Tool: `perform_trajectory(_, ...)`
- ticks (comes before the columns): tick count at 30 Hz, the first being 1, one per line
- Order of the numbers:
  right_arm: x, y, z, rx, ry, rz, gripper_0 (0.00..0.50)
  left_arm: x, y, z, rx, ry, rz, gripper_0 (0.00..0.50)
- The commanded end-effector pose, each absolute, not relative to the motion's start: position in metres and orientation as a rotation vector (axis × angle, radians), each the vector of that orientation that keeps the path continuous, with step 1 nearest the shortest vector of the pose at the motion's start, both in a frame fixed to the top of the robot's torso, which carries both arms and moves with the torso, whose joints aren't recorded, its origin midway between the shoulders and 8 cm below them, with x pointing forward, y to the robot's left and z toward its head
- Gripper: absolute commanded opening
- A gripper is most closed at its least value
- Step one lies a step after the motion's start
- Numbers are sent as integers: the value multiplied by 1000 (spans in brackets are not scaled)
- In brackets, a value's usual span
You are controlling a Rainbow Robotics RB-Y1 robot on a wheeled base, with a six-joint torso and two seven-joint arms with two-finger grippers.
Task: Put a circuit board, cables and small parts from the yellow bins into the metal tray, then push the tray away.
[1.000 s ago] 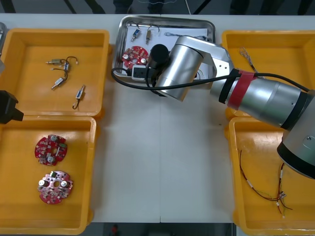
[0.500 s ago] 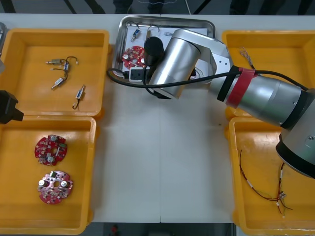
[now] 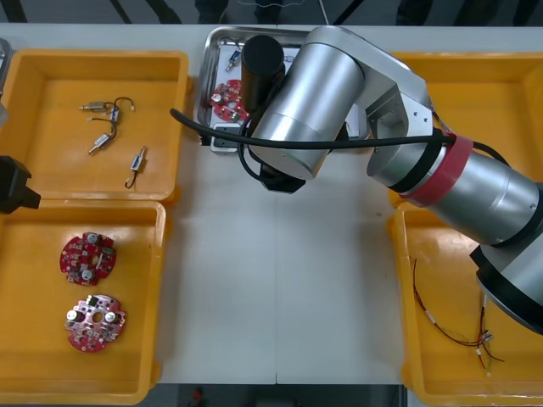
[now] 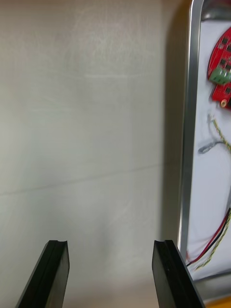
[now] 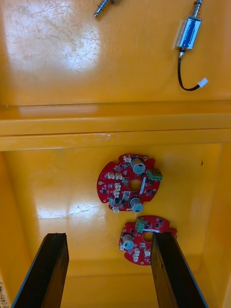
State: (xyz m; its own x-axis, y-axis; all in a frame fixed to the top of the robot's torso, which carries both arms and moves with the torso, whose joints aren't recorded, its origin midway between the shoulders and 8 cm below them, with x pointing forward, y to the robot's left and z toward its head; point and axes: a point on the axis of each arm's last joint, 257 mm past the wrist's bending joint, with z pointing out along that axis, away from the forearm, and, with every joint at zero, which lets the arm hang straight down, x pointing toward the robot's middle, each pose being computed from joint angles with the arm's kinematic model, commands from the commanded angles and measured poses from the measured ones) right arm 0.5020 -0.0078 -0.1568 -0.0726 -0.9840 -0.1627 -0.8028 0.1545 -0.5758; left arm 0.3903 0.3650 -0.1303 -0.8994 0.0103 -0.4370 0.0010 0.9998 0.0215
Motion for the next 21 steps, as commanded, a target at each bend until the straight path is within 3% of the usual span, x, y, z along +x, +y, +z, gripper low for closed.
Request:
perform_trajectory(1,473,-13,-140,-1530,2050,-357,500,389,377,-115,64,2653,95,500)
perform_trajectory(6,453,-42,-137,-1395,2199,-324,500,389,377,-115,64,2653,95,500)
perform_trajectory(14,450,-55,-118,-1091,2278,-148,500,389,377,-115,64,2653,95,500)
perform_trajectory(21,440,-96,-118,-816,2372,-20,500,389,377,-115,64,2653,95,500)
